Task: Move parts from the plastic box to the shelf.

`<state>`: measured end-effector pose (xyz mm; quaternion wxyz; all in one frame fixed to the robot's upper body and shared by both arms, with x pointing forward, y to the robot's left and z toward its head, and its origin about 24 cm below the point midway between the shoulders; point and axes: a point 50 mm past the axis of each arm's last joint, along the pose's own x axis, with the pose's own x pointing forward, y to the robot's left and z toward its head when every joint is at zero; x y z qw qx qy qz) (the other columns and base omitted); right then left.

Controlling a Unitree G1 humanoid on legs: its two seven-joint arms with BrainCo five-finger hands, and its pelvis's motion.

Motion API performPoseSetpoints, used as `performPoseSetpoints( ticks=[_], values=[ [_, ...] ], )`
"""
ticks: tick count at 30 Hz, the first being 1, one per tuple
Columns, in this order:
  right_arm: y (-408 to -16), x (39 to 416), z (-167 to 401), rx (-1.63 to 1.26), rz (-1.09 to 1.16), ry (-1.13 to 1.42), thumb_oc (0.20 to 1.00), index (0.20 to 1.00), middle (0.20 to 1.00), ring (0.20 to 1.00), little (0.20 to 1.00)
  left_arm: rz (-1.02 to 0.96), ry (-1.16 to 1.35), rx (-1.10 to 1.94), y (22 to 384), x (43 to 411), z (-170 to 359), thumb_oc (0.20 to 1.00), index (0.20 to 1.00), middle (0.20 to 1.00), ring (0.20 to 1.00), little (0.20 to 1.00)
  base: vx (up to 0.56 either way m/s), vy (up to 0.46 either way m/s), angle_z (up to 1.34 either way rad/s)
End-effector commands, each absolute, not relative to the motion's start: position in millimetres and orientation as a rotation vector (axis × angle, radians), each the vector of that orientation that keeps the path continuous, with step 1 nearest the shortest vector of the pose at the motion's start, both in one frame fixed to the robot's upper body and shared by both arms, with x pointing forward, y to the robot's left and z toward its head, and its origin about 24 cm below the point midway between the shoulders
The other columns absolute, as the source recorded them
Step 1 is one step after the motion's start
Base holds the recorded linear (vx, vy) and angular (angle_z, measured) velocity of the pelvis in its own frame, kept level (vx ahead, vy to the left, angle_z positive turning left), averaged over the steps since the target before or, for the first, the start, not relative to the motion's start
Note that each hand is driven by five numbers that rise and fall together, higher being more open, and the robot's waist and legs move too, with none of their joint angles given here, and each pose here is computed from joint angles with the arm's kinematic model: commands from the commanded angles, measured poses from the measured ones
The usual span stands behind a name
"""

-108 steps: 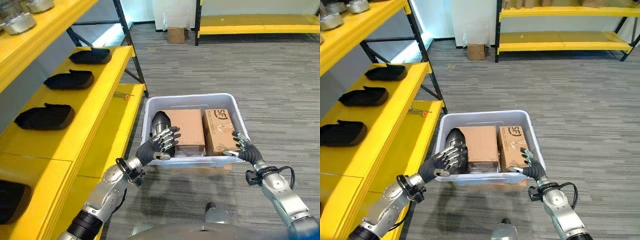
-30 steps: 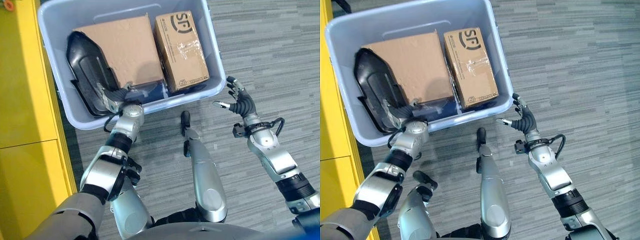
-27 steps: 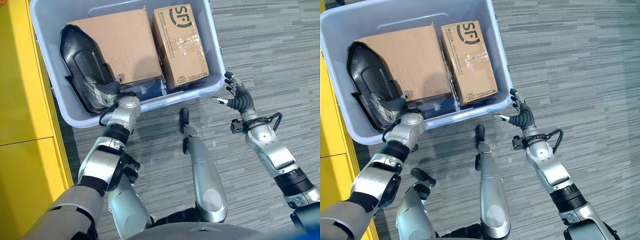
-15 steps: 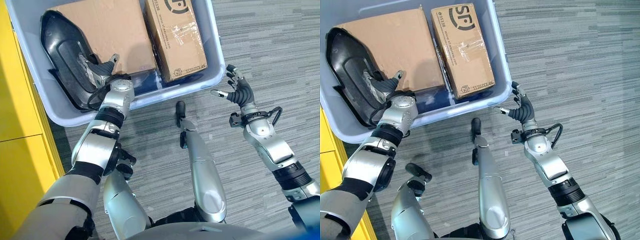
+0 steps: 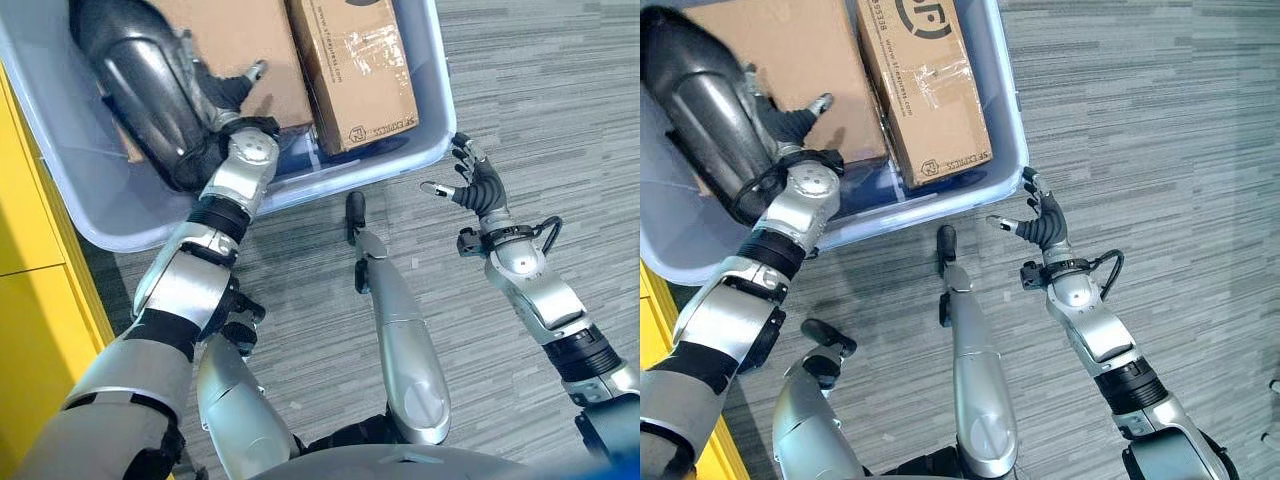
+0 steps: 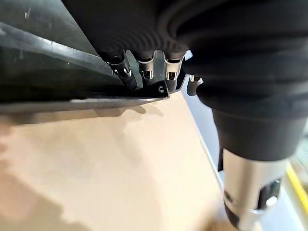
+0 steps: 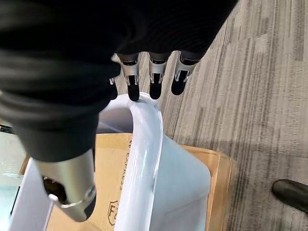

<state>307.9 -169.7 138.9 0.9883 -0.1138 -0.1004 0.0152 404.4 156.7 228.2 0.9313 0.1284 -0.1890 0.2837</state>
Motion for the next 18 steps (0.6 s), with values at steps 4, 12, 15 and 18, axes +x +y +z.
performPoseSetpoints(
  ticks=[4,12,15,18],
  values=[
    [-169.6,300.4,146.0,-0.248,0.064,-0.276,1.0,1.0,1.0,1.0,1.0,0.182,-0.392,0.47,91.3,395.2,185.1,1.0,1.0,1.0,1.0,1.0,-0.02,0.073,-0.07],
    [-173.8,293.5,133.2,-0.261,0.086,-0.259,1.0,1.0,1.0,1.0,1.0,0.255,-0.732,0.666,77.2,374.6,200.9,1.0,1.0,1.0,1.0,1.0,-0.01,0.034,-0.06],
    [-176.5,289.2,123.7,-0.253,0.084,-0.245,1.0,1.0,1.0,1.0,1.0,0.457,-0.943,0.577,92.2,362.5,225.0,1.0,1.0,1.0,1.0,1.0,0.0,-0.049,0.01],
    [-176.8,287.0,117.2,-0.244,0.069,-0.238,1.0,1.0,1.0,1.0,1.0,0.568,-1.084,0.496,102.0,353.5,240.3,1.0,1.0,1.0,1.0,1.0,-0.01,-0.071,0.04]
  ],
)
